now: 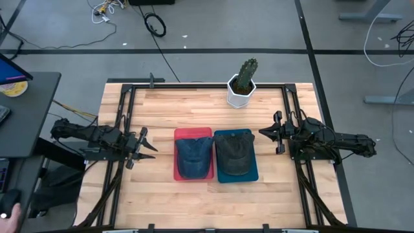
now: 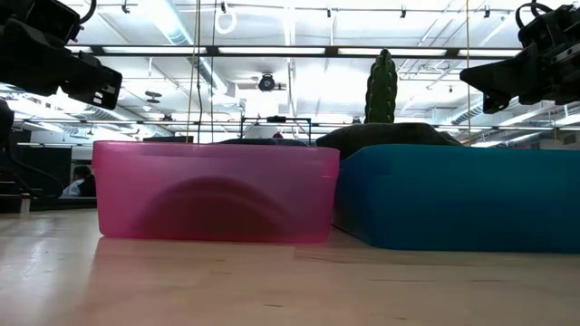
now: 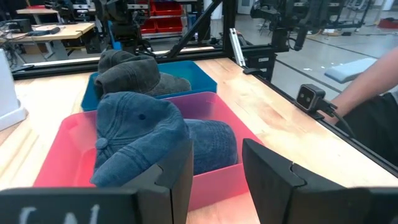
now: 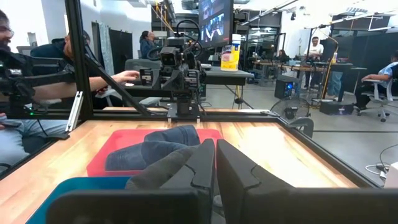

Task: Pick & Place hat
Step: Return to Home Position

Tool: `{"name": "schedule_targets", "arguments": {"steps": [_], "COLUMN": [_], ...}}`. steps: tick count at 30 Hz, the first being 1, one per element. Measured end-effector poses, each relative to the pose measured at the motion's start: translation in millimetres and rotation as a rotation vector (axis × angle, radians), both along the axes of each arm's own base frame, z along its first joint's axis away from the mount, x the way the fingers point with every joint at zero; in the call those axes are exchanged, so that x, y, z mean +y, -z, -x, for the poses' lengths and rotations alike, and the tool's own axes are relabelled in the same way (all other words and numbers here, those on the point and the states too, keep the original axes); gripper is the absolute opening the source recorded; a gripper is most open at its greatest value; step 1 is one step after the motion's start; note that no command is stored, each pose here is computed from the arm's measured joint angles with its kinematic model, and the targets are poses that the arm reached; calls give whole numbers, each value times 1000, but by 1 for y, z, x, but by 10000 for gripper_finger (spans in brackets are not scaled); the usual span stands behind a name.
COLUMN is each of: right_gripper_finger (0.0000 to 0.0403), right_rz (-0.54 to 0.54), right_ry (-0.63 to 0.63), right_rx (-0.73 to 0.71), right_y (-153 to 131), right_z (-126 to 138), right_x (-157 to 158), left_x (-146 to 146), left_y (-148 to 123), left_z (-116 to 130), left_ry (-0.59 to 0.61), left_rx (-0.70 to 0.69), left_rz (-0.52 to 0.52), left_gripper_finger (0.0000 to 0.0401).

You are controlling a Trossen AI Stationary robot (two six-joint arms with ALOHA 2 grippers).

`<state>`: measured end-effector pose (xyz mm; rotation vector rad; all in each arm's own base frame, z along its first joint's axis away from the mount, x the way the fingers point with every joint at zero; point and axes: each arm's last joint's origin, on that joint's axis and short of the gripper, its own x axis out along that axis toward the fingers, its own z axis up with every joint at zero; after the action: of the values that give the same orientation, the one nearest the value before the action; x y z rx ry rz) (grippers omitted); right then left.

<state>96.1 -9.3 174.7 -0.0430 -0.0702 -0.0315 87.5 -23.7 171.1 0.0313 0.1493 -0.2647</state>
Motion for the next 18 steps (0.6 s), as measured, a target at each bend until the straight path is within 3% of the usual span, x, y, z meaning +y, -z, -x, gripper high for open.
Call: {"name": "schedule_targets", "arguments": {"steps": [18], "right_gripper_finger": [20], "right_rz": [0], "right_ry": [0], "right_rx": [0], "right_y": [0], "right_z": [0], "right_x": [0], "left_x": [-1], "left_y": [0], "left_z": [0], "left_ry": [15], "left_rx": [0], "left_rz": [0], "left_gripper_finger": [142]}}
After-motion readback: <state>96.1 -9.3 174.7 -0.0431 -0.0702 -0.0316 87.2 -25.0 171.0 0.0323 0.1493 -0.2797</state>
